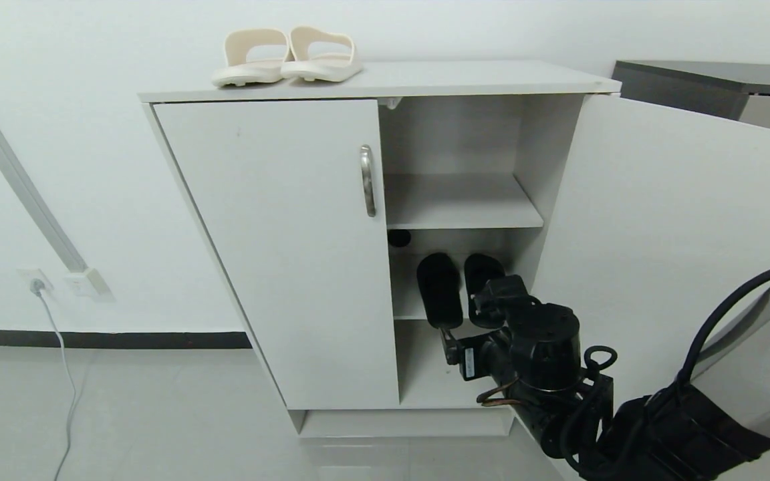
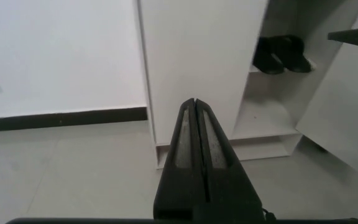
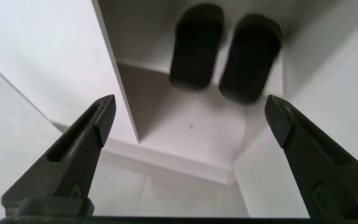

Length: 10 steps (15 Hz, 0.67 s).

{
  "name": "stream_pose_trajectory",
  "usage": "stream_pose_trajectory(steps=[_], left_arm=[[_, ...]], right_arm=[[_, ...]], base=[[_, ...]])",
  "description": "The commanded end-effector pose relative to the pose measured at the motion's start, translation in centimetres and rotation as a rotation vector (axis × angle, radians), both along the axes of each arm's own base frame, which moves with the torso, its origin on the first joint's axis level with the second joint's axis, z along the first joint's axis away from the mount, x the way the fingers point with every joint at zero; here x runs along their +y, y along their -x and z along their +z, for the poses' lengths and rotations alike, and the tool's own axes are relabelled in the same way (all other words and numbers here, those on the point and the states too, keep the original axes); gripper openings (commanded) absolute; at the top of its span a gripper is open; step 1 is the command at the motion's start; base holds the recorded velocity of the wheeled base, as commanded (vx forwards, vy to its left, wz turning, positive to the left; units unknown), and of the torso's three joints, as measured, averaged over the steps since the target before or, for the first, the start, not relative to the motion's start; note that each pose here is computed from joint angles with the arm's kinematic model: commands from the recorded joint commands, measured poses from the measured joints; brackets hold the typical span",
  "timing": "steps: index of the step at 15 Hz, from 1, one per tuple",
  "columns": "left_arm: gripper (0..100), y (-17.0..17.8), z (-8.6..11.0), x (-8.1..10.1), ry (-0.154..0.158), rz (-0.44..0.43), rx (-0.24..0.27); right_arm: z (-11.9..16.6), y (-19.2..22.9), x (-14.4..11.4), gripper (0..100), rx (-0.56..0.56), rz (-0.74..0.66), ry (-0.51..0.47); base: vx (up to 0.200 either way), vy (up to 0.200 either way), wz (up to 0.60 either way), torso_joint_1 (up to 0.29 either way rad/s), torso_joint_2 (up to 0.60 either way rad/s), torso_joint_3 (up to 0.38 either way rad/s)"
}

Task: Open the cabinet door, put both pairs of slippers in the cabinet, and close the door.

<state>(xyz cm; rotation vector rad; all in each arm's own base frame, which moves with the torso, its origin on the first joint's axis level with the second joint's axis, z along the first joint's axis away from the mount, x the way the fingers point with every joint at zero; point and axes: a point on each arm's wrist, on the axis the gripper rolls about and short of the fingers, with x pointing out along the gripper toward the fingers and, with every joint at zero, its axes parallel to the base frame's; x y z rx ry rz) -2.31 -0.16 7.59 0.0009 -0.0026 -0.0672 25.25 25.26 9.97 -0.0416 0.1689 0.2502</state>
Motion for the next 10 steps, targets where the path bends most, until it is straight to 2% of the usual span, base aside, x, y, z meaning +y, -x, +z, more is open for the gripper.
stream_pose_trajectory(steps=[1,10], left_arm=[[0,-0.01,0.0,0.0,0.001,0.0,0.001],[0,-0.01,0.0,0.0,0.002,0.0,0.001]], right_arm=[[-0.12,0.06,0.1,100,0.001,0.004,0.001],[-0.28,0.51,0.09,100,-0.004,0.014,0.001]], base=[[0.0,0.2,0.0,0.022,0.01,-0.002],[0.0,0.2,0.0,0.0,0.0,0.004]])
